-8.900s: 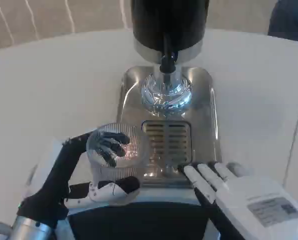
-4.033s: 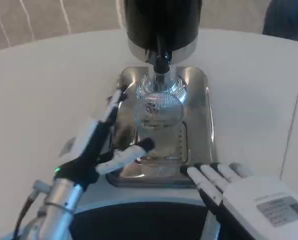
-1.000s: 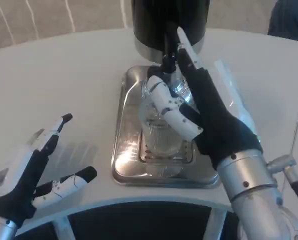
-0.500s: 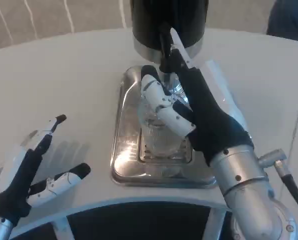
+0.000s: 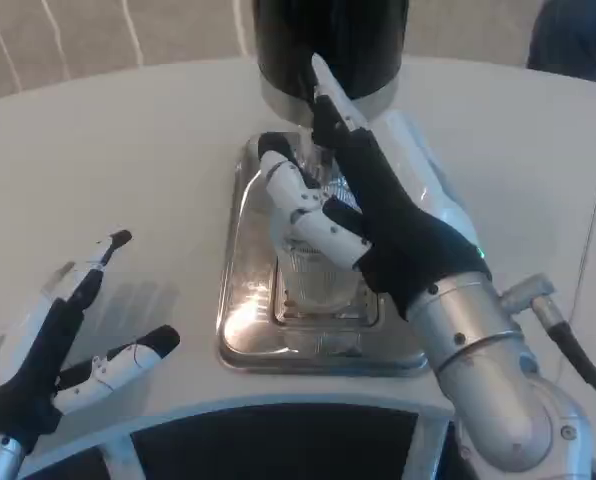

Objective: Grasp the cup under the faucet to collect the drink, then remove the cup.

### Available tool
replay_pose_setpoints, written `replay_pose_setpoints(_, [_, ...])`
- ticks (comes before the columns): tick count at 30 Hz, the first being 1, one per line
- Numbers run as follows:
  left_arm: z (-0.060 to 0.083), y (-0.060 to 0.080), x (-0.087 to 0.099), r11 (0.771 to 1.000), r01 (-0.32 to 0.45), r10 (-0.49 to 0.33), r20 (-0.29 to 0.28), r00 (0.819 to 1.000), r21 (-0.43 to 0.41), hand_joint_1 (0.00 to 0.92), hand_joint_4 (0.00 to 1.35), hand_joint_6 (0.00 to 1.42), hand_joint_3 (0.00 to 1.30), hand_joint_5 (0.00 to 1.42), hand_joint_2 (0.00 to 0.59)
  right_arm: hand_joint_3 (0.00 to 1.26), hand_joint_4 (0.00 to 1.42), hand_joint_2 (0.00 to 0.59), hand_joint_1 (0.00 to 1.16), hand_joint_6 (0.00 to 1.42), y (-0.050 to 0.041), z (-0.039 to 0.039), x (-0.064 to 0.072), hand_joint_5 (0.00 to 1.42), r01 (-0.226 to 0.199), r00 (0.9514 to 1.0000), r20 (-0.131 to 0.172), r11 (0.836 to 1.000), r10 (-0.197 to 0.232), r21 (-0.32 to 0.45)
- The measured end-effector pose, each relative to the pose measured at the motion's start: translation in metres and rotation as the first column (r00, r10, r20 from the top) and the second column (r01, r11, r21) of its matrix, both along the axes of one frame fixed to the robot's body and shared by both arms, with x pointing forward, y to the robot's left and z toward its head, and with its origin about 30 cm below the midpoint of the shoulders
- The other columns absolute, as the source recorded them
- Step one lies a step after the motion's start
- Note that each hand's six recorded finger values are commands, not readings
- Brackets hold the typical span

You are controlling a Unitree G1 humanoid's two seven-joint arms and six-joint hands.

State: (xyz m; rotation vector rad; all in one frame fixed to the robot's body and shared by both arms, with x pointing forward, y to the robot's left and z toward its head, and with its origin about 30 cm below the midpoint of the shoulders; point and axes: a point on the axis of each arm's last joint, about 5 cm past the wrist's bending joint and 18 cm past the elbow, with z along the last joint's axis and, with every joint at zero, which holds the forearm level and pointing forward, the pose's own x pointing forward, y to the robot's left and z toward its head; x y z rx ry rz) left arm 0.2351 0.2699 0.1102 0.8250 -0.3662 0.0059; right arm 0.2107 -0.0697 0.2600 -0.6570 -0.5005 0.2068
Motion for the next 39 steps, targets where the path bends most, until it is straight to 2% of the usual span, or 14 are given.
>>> replay_pose_setpoints(3, [0.0,0.0,0.0,1.0,-0.001,0.001,-0.002,1.0,-0.001,0.085,0.0,0.01,0.11,0.08,0.07,0.0,0.0,0.511,0.1,0.0,-0.0002,0.0012,0.0,0.0,0.006,0.9999,0.009,0.999,-0.005,-0.044])
replay_pose_setpoints(10, [0.0,0.001,0.0,1.0,-0.004,0.004,-0.004,1.0,-0.004,0.08,0.0,0.02,0.09,0.08,0.07,0.0,0.0,0.506,0.09,0.0,0.0,0.0041,-0.001,0.0,0.022,0.9994,0.03,0.99,-0.018,-0.138])
replay_pose_setpoints(13, [0.0,0.001,0.0,1.0,-0.003,0.003,-0.006,1.0,-0.007,0.095,0.0,0.03,0.01,0.08,0.06,0.0,0.0,0.506,0.08,0.0,-0.0003,0.0044,-0.001,0.0,0.023,0.9994,0.031,0.989,-0.019,-0.145])
replay_pose_setpoints(19, [0.002,0.002,0.001,0.999,-0.018,0.019,0.009,1.0,-0.042,0.113,0.0,0.04,0.0,0.08,0.049,0.0,0.0,0.507,0.08,0.0,-0.0006,0.0049,-0.002,0.0,0.028,0.9992,0.034,0.988,-0.023,-0.154])
replay_pose_setpoints(28, [0.011,-0.01,0.011,0.998,-0.003,0.006,0.049,0.999,-0.062,0.13,0.0,0.06,0.0,0.08,0.016,0.0,0.0,0.52,0.08,0.0,-0.0022,0.0062,-0.005,0.0,0.031,0.999,0.036,0.986,-0.026,-0.162])
replay_pose_setpoints(35, [0.007,-0.021,0.015,0.999,-0.002,0.004,0.034,0.999,-0.045,0.156,0.0,0.08,0.0,0.08,0.015,0.0,0.0,0.521,0.08,0.0,-0.0028,0.006,-0.006,0.0,0.033,0.999,0.035,0.985,-0.027,-0.167])
replay_pose_setpoints(39, [0.01,-0.027,0.02,0.999,0.004,-0.002,0.048,0.999,-0.035,0.159,0.0,0.09,0.0,0.08,0.015,0.0,0.0,0.521,0.08,0.0,-0.0035,0.0056,-0.007,0.0,0.035,0.999,0.035,0.985,-0.029,-0.167])
